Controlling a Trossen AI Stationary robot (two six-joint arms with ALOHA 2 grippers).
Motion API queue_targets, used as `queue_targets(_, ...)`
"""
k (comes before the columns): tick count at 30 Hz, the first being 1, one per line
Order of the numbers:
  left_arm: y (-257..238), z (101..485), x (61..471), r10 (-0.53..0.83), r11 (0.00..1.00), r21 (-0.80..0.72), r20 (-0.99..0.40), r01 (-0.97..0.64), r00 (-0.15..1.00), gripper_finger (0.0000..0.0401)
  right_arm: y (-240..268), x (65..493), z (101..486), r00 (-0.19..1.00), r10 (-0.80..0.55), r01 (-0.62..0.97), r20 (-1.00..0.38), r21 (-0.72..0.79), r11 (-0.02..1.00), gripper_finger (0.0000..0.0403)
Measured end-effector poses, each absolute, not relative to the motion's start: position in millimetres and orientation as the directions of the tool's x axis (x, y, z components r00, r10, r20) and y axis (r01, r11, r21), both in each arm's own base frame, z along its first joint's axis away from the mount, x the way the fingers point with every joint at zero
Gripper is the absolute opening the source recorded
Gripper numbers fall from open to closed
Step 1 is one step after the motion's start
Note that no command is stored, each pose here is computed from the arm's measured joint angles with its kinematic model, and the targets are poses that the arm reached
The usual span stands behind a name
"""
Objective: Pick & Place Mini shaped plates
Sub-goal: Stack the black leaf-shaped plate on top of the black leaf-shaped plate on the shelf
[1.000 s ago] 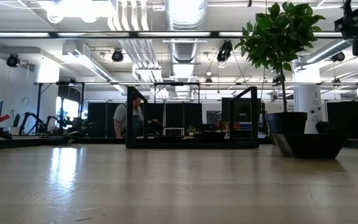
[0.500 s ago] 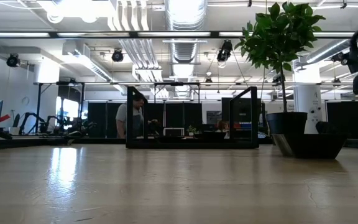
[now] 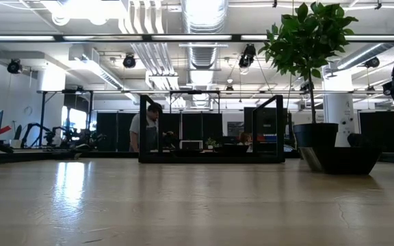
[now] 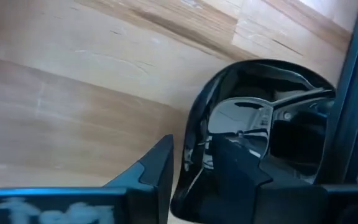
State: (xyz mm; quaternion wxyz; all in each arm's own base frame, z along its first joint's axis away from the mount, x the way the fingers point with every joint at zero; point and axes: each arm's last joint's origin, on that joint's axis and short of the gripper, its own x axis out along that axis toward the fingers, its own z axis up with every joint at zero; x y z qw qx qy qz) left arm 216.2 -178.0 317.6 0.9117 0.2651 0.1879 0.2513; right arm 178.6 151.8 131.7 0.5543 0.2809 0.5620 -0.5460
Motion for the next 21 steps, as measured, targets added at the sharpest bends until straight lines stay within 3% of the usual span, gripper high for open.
queue_targets(6, -178.0, 317.6, 216.2, 0.558, 0.734, 0.577, -0.209, -0.359, 0.803, 0.0083, 150.8, 177.4, 130.8, -0.234, -0.294, 0.899, -0.927, -0.322, 0.298, 0.0021)
queue_targets(12, -178.0, 317.6, 216.2, 0.558, 0.734, 0.576, -0.209, -0.36, 0.803, 0.0083, 154.4, 180.7, 141.1, -0.245, -0.305, 0.864, -0.92, -0.35, 0.363, 0.0009)
queue_targets(21, -178.0, 317.7, 216.2, 0.558, 0.742, 0.559, -0.209, -0.37, 0.803, 0.0083, 168.0, 195.2, 188.6, -0.259, -0.334, 0.798, -0.906, -0.396, 0.454, 0.0008)
